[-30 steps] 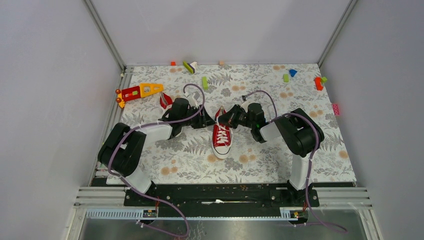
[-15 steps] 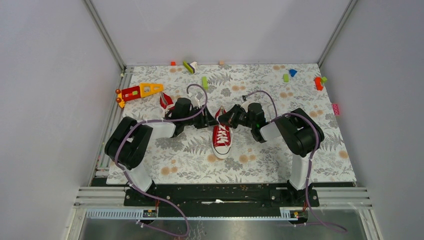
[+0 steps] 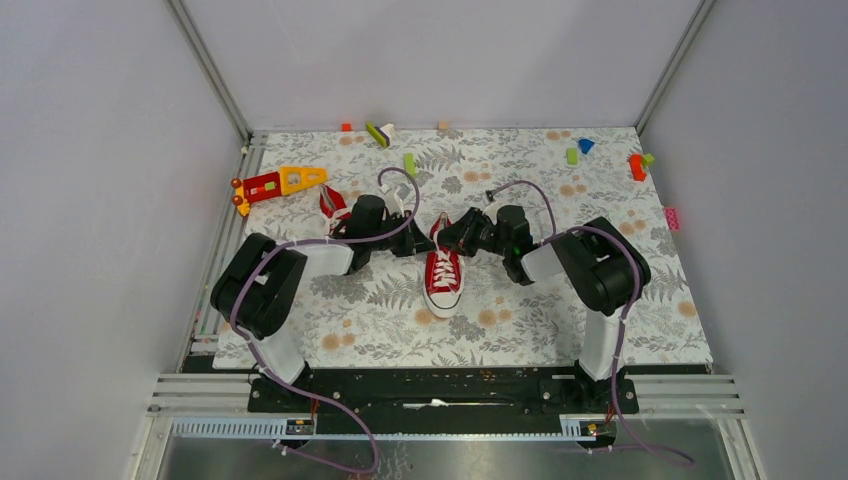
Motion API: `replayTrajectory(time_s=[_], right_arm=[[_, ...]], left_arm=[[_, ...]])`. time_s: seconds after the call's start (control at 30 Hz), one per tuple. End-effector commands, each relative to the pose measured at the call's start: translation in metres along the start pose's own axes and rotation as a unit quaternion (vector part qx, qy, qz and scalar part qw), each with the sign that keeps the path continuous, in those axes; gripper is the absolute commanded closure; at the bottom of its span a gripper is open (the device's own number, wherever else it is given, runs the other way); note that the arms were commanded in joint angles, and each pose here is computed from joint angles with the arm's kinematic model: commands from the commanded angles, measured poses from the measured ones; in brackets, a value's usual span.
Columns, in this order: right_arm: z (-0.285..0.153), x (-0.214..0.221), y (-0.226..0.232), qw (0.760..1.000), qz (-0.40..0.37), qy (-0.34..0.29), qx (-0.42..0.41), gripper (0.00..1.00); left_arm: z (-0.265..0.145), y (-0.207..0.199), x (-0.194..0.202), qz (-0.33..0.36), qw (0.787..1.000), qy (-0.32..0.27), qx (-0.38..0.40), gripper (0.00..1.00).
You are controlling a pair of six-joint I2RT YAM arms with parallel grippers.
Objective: Tie the shoes
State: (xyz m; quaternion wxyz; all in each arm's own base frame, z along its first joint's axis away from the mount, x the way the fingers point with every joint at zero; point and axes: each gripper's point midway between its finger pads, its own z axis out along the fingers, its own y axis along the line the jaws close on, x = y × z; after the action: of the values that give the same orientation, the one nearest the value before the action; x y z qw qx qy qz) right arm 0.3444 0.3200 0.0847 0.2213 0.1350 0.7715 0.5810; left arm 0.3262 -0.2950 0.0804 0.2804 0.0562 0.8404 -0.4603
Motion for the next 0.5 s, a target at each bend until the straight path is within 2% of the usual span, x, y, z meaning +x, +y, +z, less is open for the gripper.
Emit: replayTrajectory(time_s=[0.0,0.2,0.47], right_arm=[[-0.009,-0.003,0.021,0.999,-0.048,-0.005,-0.016,0.73],[-0.026,-0.004,0.021,0.996,-0.083,-0.018,0.017,0.66],[-0.051,0.008,0.012,0.991,-0.121,-0.002,0.063,0.58]], left_arm=[[-0.016,-0.002,-0.028,0.059,0.997,-0.034,-0.046,1.00],[-0.030,0.010,-0.027,0.073,0.992,-0.029,-0.101,1.00],[-0.052,0.016,-0.028,0.101,0.982,-0.035,-0.157,1.00]])
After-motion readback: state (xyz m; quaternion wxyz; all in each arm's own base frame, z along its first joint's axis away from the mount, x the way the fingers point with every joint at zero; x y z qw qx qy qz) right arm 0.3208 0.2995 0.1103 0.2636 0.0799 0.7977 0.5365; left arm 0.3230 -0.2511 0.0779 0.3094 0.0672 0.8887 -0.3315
